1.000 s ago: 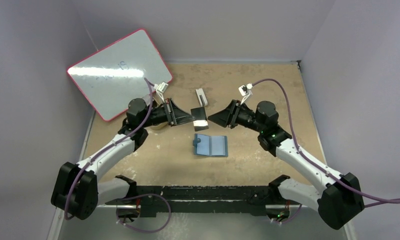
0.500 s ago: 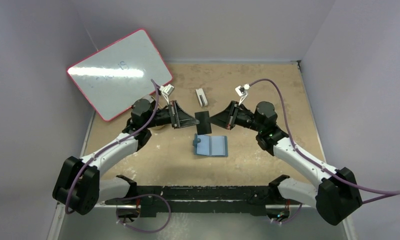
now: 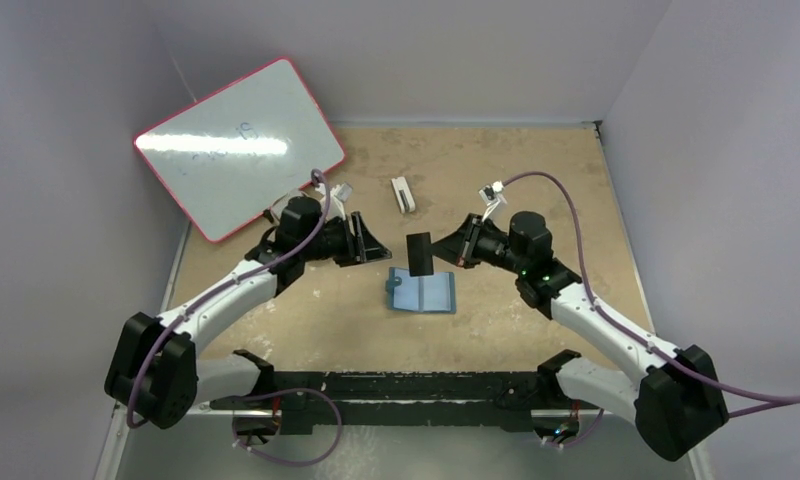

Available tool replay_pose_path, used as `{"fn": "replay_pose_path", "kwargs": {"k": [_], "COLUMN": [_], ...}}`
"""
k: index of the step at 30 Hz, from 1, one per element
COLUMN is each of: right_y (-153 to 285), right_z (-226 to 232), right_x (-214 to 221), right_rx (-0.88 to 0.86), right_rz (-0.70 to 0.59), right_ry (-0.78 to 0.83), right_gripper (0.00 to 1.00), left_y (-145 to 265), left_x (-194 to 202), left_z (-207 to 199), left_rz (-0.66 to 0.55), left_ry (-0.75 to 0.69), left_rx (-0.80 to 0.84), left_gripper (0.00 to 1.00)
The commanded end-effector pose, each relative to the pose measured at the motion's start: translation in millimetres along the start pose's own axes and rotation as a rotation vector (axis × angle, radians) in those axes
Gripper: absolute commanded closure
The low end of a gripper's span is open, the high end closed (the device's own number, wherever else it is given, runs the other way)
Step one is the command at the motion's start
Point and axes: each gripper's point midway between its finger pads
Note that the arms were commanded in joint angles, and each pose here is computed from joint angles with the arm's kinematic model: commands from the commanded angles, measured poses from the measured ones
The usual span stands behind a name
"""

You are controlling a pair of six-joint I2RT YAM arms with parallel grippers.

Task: Put the credit cards into the card holder
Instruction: Pick up the credit card from the storage box, then insert the credit card into the card holder.

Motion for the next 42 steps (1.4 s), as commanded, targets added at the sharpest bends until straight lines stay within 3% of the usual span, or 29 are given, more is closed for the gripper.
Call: {"fn": "replay_pose_path", "kwargs": {"k": [1, 9, 14, 19, 24, 32, 42], "right_y": [0.4, -6.4, -10.0, -11.5, -16.9, -23.5, -25.1], "right_z": [-40.3, -96.3, -122.5, -139.7, -145.8, -151.3, -163.9], "right_x": [4.4, 24.0, 30.7, 29.3, 30.7, 39.3, 52.7], "right_rx": [0.123, 0.226, 0.267, 0.29, 0.28, 0.257, 0.25], "right_rz": [-0.025, -0.011, 0.001, -0.006, 0.017, 0.062, 0.087], "right_ry": [-0.011, -0.1, -0.133, -0.15, -0.153, -0.168, -0.218], "right_gripper": [1.0, 1.0, 1.0, 1.0, 1.0, 1.0, 1.0], "left_y": [-12.0, -39.6, -37.7, -41.6, -46.5, -48.4, -51.3], "left_x": [14.7, 64.4, 76.2, 86.1, 93.1, 100.3, 111.4], "left_z": [23.0, 57.1, 78.5, 80.9, 80.5, 83.7, 86.8], "left_rz": [0.026, 0.139, 0.176, 0.185, 0.2, 0.208, 0.204], "left_ry": [-0.056, -0.053, -0.082, -0.073, -0.056, -0.032, 0.011], "left_rx": [-0.139, -0.263, -0.359, -0.343, -0.318, -0.322, -0.313], "left_gripper": [0.53, 0.51, 0.51, 0.53, 0.6, 0.82, 0.96]}}
Point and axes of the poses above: each gripper's point midway between its finger pads, its own y axis back along the fingers, its own z axis along the line the jaws close on, x = y × z, and after that the axes turned 14 degrees about -y, right-handed
